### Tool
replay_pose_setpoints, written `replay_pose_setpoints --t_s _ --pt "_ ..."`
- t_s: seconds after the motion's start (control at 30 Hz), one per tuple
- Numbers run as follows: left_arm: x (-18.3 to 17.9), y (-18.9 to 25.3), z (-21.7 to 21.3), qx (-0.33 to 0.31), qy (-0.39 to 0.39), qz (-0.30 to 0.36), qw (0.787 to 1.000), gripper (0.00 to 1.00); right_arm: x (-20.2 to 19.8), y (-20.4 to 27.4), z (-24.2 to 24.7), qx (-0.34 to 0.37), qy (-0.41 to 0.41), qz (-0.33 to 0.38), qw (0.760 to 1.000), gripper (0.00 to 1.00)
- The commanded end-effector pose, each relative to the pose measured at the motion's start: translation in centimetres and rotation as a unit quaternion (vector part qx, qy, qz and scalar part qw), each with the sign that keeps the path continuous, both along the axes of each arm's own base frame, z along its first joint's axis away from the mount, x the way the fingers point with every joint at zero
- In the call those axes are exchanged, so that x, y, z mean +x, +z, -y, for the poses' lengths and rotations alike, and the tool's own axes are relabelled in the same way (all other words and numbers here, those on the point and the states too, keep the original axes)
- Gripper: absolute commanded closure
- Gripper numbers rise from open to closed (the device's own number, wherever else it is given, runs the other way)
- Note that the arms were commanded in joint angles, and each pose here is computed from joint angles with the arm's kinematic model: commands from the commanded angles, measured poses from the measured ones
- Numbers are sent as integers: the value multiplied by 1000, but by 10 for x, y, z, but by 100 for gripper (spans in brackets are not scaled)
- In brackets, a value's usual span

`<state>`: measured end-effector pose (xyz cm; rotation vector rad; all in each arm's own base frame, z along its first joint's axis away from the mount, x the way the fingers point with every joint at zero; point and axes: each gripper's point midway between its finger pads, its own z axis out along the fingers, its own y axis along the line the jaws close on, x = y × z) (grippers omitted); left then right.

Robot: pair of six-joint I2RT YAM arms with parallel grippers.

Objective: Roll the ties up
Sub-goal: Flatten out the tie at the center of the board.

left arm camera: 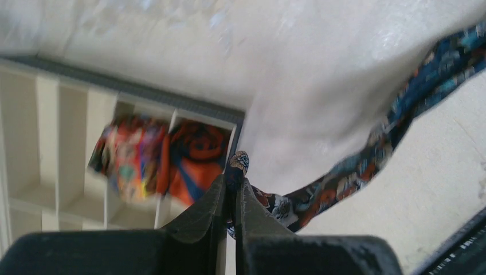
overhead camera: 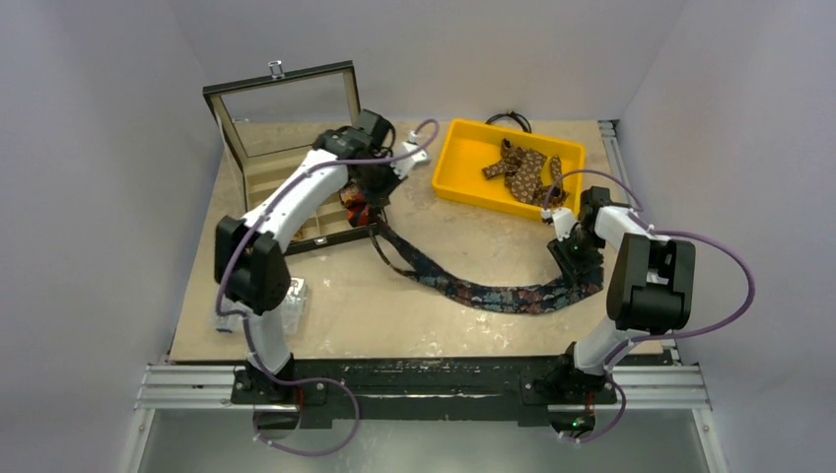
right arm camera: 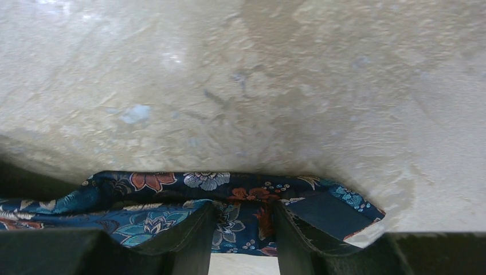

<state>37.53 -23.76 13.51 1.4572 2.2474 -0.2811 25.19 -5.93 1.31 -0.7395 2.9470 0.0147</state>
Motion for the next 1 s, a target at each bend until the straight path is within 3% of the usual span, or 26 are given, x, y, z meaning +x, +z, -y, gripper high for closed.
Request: replay_pose_setpoints --t_s 0.0,0.13,0.2,0.27,0.37,0.43,0.5,0.6,0.77,0.83,0.97 --pt "-50 36 -77 39 170 -65 982 100 23 -15 42 -59 5 17 998 61" --pt "-110 24 -128 64 275 -176 943 100 30 -11 65 -74 -1 19 997 61" --pt "-131 22 -132 50 291 -208 933 76 35 -7 72 -80 0 22 997 61" --pt "-139 24 -128 24 291 -219 931 41 40 -4 73 -79 6 25 997 61" --pt "-125 43 -121 -60 291 -210 931 5 48 1 71 -67 9 27 997 60" --pt "-114 52 -119 -99 248 -151 952 1 53 5 69 -57 11 32 998 59" --pt "-115 61 -110 -135 157 -82 975 0 55 13 65 -46 13 35 998 55" --pt "-133 54 -97 -134 7 -7 991 0 55 23 58 -28 16 44 999 54" --pt "-212 16 -72 -81 -197 -36 976 0 52 40 53 -24 6 59 998 52" --pt "-239 -3 -69 -52 -234 -56 969 2 48 45 52 -24 1 61 998 51" --pt "-264 -38 -65 22 -256 -76 963 16 41 45 51 -25 -5 57 998 51"
